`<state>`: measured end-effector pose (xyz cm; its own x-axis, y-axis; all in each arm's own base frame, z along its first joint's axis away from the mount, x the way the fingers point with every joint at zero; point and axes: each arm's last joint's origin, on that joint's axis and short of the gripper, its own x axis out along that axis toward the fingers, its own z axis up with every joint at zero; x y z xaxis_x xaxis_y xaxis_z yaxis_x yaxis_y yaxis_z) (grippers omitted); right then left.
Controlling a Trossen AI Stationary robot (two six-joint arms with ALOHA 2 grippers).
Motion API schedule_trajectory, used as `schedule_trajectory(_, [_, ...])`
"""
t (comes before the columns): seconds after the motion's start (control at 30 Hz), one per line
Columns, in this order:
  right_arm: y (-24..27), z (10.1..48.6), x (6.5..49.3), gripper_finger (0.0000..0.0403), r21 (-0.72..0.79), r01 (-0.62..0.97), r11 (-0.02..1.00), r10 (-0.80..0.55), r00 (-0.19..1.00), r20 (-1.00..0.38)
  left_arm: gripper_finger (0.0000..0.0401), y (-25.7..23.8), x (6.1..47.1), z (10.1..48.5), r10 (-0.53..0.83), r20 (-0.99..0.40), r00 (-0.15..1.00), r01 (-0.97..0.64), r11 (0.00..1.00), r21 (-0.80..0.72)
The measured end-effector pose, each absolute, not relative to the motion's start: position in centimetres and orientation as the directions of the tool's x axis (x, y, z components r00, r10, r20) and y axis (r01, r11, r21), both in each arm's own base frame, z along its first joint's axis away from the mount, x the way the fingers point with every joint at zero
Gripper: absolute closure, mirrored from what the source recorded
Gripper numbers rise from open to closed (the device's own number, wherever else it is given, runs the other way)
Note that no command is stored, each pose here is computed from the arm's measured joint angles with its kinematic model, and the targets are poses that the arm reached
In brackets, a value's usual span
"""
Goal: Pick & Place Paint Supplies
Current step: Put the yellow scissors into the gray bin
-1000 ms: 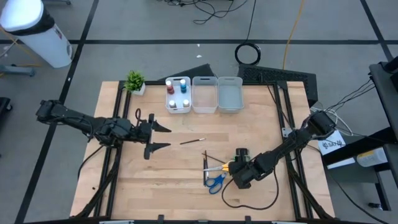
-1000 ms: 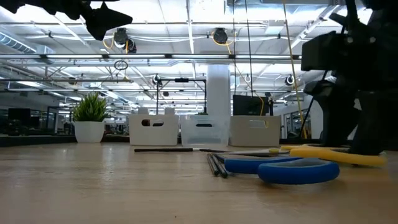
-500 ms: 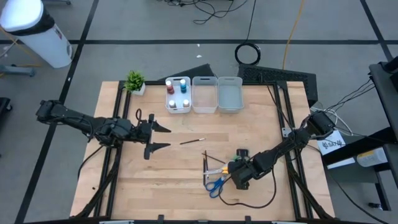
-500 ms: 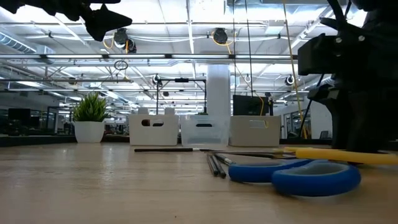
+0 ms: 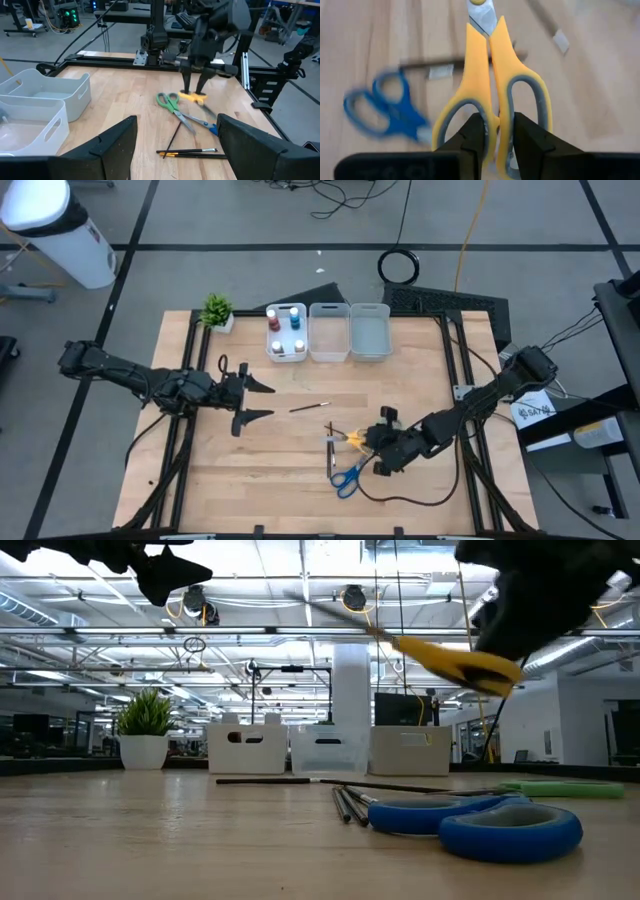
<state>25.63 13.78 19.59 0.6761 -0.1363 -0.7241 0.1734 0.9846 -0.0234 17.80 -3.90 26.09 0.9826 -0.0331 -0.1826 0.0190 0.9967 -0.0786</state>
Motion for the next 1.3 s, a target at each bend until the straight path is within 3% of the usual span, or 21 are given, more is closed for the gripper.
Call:
schedule_trajectory(0.23, [12.9,20.6,26.9,0.0337,-0.054,0.273,0.960,-0.251,0.764,-0.595,0.0116,-3.9,17.8,26.1,-0.034,-0.183,0.983,0.016,0.995,-0.099])
schedule_trajectory(0.5, [6.6,22.2,28.5,0.0337,-0.026,0.505,0.863,-0.437,0.719,-0.540,0.0116,-3.9,17.8,26.1,-0.033,-0.183,0.983,0.015,0.995,-0.098])
schedule_trajectory(0.7, [-1.4,24.3,27.8,0.0337,0.024,0.610,0.792,-0.488,0.657,-0.574,0.0116,-3.9,17.8,26.1,-0.033,-0.184,0.982,0.018,0.996,-0.084])
schedule_trajectory(0.93, [-9.3,23.7,25.0,0.0337,0.063,0.766,0.639,-0.517,0.489,-0.703,0.0116,-3.9,17.8,26.0,-0.033,-0.189,0.981,0.017,0.996,-0.083])
schedule_trajectory(1.07, [-11.4,22.9,24.2,0.0337,0.037,0.819,0.573,-0.532,0.406,-0.743,0.0116,-3.9,17.8,26.0,-0.033,-0.189,0.981,0.017,0.996,-0.087])
schedule_trajectory(1.3, [-13.2,21.9,23.9,0.0337,0.064,0.845,0.531,-0.508,0.378,-0.774,0.0116,-3.9,17.8,26.0,-0.033,-0.189,0.981,0.016,0.996,-0.088])
